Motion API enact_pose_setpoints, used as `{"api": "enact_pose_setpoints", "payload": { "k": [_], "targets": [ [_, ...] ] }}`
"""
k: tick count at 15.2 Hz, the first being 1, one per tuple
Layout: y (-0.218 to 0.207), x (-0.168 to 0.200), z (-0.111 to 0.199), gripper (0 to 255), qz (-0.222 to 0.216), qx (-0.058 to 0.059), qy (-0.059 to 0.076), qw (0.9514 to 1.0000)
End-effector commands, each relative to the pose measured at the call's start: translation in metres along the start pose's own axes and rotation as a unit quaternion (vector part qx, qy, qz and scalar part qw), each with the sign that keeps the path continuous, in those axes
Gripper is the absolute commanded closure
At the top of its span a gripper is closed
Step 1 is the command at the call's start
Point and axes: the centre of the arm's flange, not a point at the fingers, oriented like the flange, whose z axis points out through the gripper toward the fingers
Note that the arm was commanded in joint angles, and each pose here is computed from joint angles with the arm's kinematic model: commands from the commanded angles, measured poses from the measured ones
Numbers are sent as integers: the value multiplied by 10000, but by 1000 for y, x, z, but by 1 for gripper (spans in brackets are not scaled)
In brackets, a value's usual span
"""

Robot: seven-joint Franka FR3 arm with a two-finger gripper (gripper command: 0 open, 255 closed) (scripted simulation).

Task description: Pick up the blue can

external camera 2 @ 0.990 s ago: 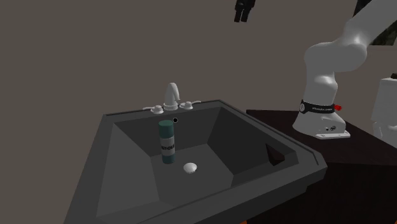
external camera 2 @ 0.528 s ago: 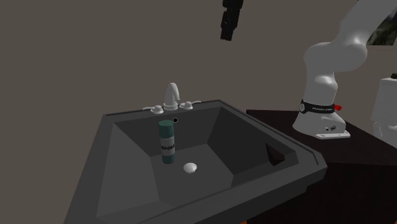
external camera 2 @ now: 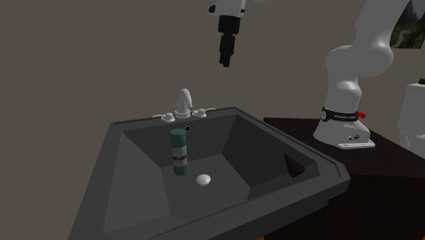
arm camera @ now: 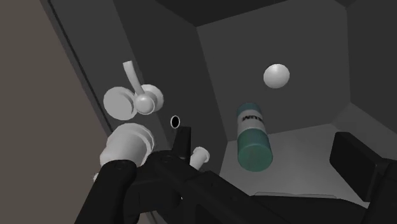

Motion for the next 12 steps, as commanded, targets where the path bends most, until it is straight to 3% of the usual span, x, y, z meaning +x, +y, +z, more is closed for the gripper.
{"api": "enact_pose_setpoints", "payload": {
  "k": [1,12],
  "targets": [
    [0,16,25,0,-11,38,-36,10000],
    [-21,97,147,0,-77,245,-252,9994]
  ]
}}
